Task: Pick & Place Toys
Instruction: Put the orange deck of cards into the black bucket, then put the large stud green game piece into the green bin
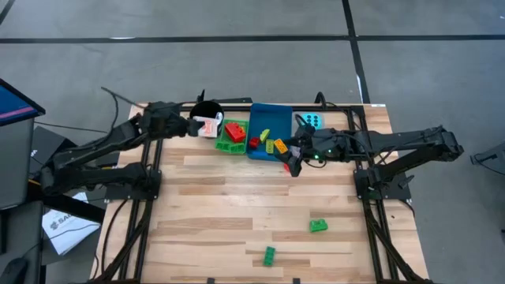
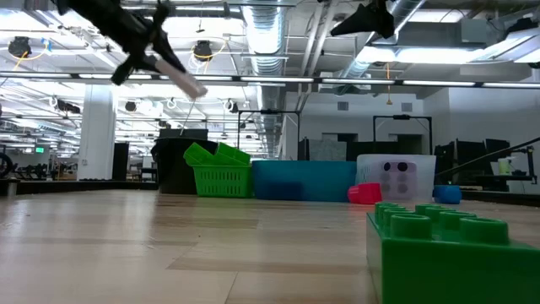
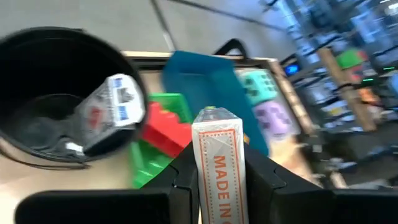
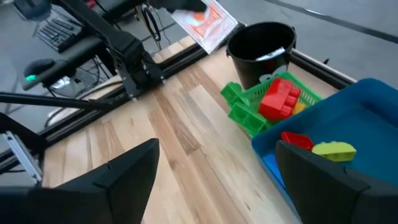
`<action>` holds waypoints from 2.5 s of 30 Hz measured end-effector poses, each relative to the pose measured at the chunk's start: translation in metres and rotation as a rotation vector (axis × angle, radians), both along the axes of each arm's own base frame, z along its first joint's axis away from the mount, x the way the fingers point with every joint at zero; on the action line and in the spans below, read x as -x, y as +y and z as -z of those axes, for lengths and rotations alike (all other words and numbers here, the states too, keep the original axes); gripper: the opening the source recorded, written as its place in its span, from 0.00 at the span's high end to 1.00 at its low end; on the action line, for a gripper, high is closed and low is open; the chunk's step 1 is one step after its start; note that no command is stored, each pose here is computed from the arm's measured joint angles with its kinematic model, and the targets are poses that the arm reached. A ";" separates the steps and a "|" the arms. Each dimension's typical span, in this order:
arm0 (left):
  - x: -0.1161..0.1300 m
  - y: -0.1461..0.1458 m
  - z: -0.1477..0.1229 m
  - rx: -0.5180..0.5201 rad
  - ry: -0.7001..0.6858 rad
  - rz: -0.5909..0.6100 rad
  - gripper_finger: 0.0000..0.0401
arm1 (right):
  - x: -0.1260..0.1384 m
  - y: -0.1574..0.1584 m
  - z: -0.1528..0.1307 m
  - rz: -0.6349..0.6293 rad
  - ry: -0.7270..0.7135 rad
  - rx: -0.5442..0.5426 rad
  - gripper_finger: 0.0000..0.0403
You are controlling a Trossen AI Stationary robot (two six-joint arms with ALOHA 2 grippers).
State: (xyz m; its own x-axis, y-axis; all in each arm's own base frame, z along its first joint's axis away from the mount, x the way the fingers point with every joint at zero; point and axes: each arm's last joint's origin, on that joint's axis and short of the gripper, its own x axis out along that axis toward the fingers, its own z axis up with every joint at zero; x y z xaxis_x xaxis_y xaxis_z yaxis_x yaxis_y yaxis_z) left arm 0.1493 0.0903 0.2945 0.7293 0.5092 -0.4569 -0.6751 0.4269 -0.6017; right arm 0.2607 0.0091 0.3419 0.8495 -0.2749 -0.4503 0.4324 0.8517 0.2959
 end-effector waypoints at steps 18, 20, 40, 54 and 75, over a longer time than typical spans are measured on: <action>0.019 0.078 0.030 0.122 0.070 -0.141 0.84 | 0.000 0.000 0.001 -0.048 0.032 0.067 0.22; 0.023 0.080 0.030 0.130 0.072 -0.153 0.84 | 0.000 0.000 0.001 -0.051 0.034 0.071 0.22; 0.022 0.080 0.024 0.089 0.034 -0.145 0.35 | 0.000 0.000 0.002 -0.085 0.047 0.103 0.22; 0.011 -0.001 -0.026 -0.053 -0.242 0.258 0.41 | 0.009 0.001 -0.008 -0.074 -0.012 0.019 0.22; -0.088 -0.065 0.013 -0.066 -0.133 0.593 0.42 | 0.074 0.079 0.011 -0.187 0.607 -0.340 0.27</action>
